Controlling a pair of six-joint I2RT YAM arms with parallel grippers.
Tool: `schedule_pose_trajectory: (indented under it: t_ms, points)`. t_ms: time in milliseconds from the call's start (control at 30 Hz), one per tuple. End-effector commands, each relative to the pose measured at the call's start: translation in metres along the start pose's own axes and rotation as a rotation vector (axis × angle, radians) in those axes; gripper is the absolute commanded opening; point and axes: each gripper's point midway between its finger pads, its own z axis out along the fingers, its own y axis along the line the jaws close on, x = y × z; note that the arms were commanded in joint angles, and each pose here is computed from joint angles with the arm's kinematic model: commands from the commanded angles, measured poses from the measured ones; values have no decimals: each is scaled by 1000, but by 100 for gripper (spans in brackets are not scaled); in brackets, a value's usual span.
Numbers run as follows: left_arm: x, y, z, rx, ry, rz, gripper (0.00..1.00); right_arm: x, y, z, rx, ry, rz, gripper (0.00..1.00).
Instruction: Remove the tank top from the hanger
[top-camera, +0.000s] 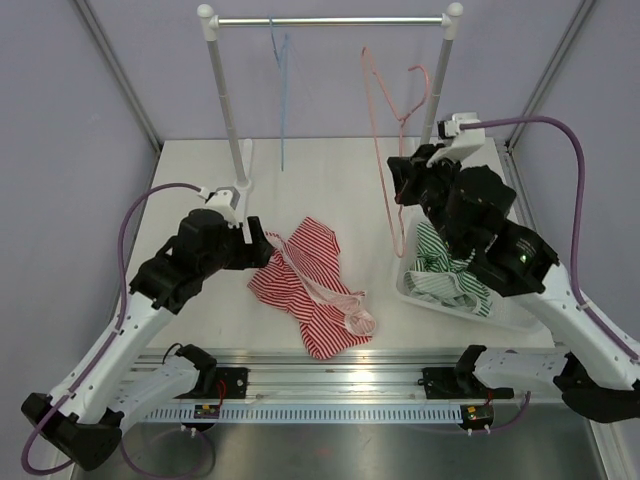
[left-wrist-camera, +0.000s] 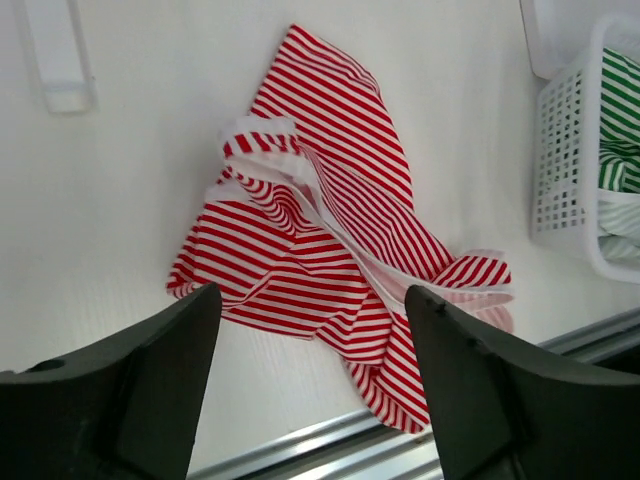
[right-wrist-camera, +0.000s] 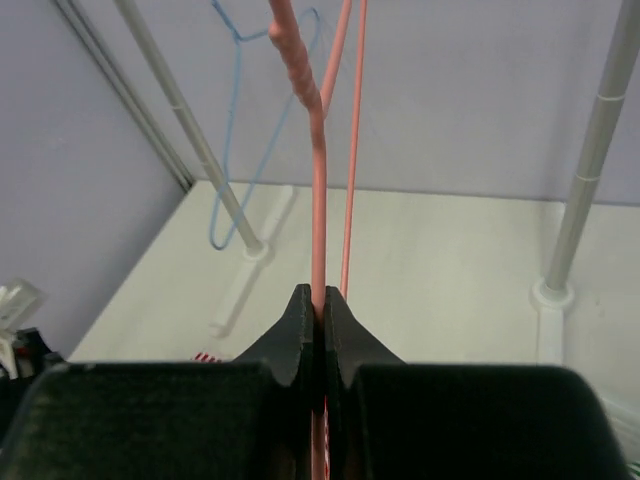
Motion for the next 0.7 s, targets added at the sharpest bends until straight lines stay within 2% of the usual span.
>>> schedule_pose_trajectory:
  t_ms: [0,33,67,100,167,200,267,300,367,400,467,500,567,633,667]
  points:
    - [-32,-2,-23,-22,-90,28,85,7,-25,16,140,122,-70,0]
    - [-34,0,-28,-31,-100,43,90,9,-31,22,145,153,-69,0]
    - [-35,5,-35,-57,-106,48,99,16,-37,41,137,193,-55,0]
    - [-36,8,-39,-67,-111,54,99,1,-37,47,136,171,-49,0]
    - [-35,11,-49,-74,-120,76,99,8,-45,70,159,206,-90,0]
    - [-34,12,-53,-73,-124,83,99,-12,-43,75,145,171,-79,0]
    - [-33,12,-63,-51,-147,107,99,-3,-59,102,178,215,-93,0]
    - [-32,11,-65,-43,-150,114,99,-24,-59,107,168,175,-82,0]
    - [-29,10,-71,-15,-167,126,99,-12,-70,135,168,212,-91,0]
    - [-28,9,-74,-1,-177,130,99,-35,-81,140,182,162,-78,0]
    - [-25,9,-74,10,-187,136,99,-22,-93,162,191,210,-75,0]
    - [-25,10,-78,14,-205,137,99,-40,-104,163,201,173,-63,0]
    - [-23,14,-77,-3,-205,137,99,-29,-111,183,177,201,-54,0]
    - [-21,18,-76,-19,-206,136,99,-41,-122,191,178,160,-50,0]
    - [-20,19,-75,-21,-204,137,99,-32,-124,202,158,176,-53,0]
